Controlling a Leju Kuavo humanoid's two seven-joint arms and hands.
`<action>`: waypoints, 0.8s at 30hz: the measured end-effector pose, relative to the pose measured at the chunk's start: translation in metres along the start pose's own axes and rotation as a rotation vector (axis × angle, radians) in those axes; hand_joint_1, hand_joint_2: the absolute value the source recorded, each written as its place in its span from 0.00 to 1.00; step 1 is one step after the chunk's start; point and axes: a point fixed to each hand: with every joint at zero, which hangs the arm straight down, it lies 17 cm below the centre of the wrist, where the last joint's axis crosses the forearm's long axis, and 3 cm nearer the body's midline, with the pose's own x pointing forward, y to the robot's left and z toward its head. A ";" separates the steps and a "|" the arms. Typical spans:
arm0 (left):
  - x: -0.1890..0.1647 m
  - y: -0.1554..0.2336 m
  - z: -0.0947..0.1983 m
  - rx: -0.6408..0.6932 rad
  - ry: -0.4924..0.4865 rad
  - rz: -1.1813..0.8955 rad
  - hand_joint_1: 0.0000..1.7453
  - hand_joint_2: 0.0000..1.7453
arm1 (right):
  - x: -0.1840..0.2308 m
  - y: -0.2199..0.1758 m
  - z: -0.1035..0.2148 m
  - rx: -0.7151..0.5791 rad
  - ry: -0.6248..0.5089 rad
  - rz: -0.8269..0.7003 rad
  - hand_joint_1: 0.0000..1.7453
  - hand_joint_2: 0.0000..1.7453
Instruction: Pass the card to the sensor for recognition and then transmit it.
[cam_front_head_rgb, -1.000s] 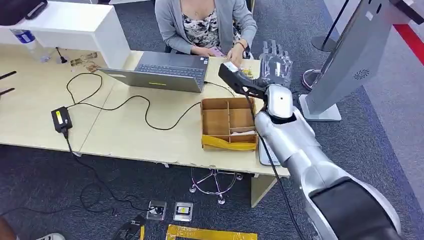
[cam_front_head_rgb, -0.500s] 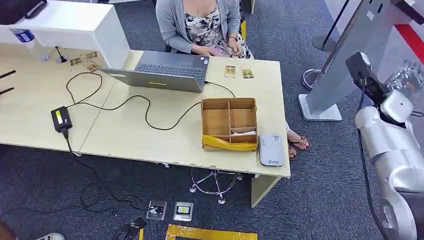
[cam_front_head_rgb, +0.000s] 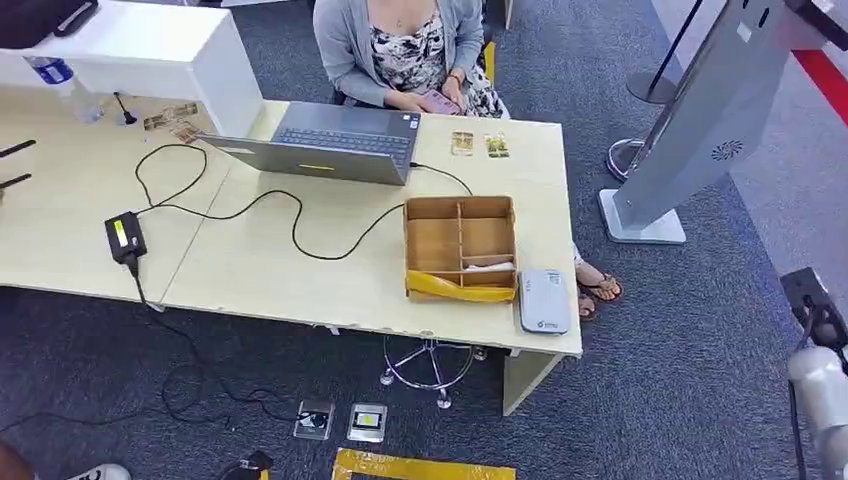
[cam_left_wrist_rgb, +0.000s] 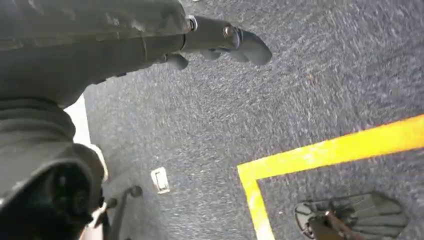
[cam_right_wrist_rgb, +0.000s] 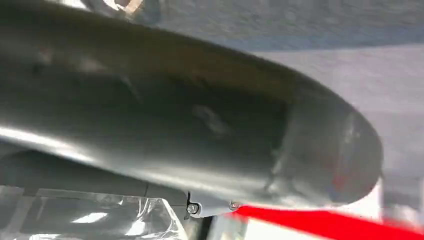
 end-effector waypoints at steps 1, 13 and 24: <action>-0.003 0.001 0.000 0.003 0.002 0.008 0.00 0.00 | -0.019 0.010 -0.001 0.013 0.025 -0.001 0.00 0.00; -0.044 0.021 -0.002 0.141 0.053 0.283 0.00 0.00 | -0.218 0.194 0.069 0.243 0.377 -0.164 0.00 0.00; -0.046 0.015 -0.002 0.120 0.075 0.278 0.00 0.00 | -0.260 0.287 0.148 0.412 0.581 -0.166 0.00 0.00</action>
